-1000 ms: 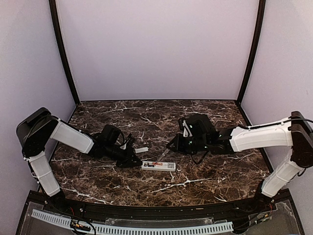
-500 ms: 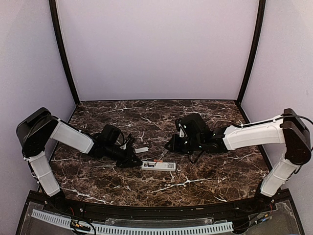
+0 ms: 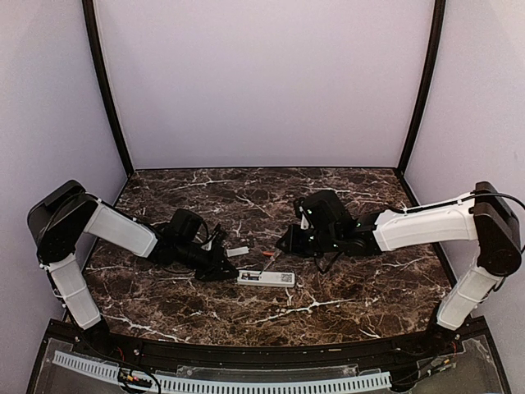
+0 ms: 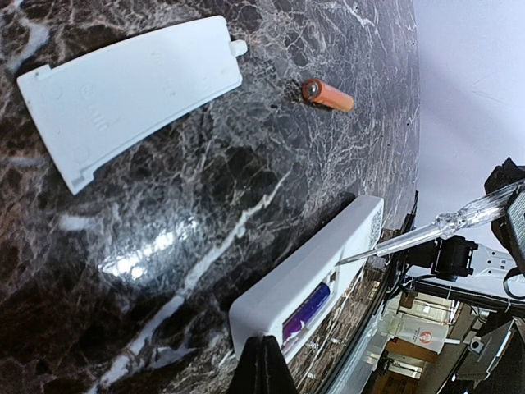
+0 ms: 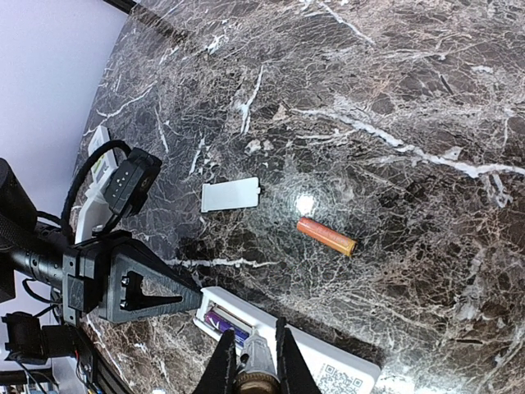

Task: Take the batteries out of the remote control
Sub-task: Remove the battery from the remote control without the battery cover.

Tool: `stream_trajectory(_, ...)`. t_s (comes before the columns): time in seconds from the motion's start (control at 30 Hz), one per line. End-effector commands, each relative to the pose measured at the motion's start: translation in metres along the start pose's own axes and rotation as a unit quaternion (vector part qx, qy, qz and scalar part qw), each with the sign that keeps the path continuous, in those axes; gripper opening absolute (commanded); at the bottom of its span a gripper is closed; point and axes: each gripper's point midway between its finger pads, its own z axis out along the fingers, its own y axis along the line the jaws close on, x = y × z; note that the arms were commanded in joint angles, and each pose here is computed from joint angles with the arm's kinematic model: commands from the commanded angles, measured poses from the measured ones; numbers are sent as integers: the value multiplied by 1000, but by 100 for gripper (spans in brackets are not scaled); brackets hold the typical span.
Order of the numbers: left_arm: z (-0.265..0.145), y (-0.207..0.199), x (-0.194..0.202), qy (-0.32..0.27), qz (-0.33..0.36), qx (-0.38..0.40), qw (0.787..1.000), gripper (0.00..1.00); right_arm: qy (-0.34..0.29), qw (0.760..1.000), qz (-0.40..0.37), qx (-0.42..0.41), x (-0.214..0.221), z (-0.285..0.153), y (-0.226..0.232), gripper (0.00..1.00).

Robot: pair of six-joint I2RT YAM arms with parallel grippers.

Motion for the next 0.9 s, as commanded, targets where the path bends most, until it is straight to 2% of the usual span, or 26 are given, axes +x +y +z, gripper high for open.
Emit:
stream_trajectory(0.0, -2, -11, 2, 1, 13, 17, 1000, 0, -9, 1000, -3, -13, -4, -7, 13, 0)
stream_trajectory(0.5, -1, -12, 1, 1, 13, 19, 1000, 0, -17, 999, -27, 42, 2, -21, 17, 0)
stream_trajectory(0.87, -1, -12, 1, 1, 14, 19, 1000, 0, -12, 999, -27, 39, 4, -19, 23, 0)
